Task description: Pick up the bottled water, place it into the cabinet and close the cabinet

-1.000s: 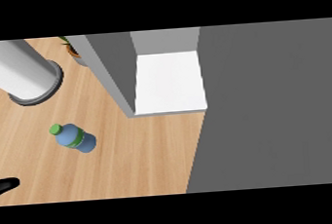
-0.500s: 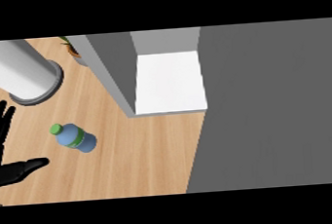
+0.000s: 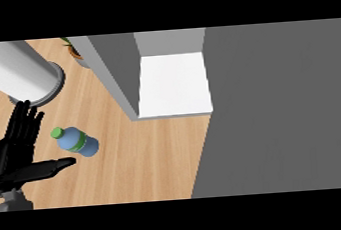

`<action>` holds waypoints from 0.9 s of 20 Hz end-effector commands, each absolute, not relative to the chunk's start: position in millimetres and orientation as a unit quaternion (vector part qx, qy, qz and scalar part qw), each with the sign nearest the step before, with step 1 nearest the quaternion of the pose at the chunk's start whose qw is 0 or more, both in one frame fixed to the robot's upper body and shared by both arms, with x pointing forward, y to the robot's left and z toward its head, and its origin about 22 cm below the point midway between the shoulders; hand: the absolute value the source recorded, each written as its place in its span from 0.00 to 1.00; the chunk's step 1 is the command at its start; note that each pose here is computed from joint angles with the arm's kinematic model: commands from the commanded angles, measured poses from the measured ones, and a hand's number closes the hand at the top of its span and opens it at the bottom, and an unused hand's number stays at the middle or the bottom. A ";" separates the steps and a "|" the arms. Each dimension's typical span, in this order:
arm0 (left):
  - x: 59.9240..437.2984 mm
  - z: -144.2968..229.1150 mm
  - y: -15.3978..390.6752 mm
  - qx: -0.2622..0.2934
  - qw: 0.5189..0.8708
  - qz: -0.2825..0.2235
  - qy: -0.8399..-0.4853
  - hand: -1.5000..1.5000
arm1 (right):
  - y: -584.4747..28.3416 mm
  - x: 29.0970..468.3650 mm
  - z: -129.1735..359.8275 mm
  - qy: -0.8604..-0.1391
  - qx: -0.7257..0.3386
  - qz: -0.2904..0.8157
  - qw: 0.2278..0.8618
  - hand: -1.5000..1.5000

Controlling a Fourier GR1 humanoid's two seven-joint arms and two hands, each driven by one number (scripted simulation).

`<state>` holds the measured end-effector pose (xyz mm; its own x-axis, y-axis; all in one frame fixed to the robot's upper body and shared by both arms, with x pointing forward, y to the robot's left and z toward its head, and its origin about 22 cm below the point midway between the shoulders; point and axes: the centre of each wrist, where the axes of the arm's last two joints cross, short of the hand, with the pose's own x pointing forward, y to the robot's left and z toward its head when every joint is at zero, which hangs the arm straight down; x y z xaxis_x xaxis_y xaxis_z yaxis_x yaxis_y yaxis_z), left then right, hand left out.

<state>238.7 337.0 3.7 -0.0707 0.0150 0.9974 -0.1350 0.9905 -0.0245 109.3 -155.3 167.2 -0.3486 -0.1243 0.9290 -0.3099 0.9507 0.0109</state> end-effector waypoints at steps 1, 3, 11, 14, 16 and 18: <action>243.2 -12.0 332.0 0.036 0.683 0.047 -0.728 0.00 | -164.9 100.4 180.5 -0.842 0.101 0.083 0.524 0.00; 253.9 -22.9 333.7 0.035 0.686 0.036 -0.725 0.00 | -163.6 90.0 179.5 -0.838 0.108 0.083 0.529 0.00; 245.6 -76.0 317.3 0.028 0.702 0.054 -0.710 0.00 | -171.0 80.3 188.4 -0.835 0.102 0.087 0.533 0.00; 243.6 -83.6 305.7 0.026 0.699 0.055 -0.712 0.00 | -161.0 80.7 187.9 -0.837 0.107 0.078 0.531 0.00; 263.9 -81.1 310.3 0.038 0.701 0.057 -0.709 0.00 | -159.2 80.6 187.0 -0.839 0.108 0.078 0.528 0.00; 234.6 -108.7 316.1 0.034 0.696 0.059 -0.714 0.00 | -167.7 94.0 177.1 -0.836 0.109 0.082 0.532 0.00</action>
<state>251.2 314.1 -81.8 -0.0238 0.0313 0.9992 -0.1248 0.9916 -0.0341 104.0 -150.8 162.4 -0.3425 -0.1270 0.9309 -0.3047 0.9523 0.0178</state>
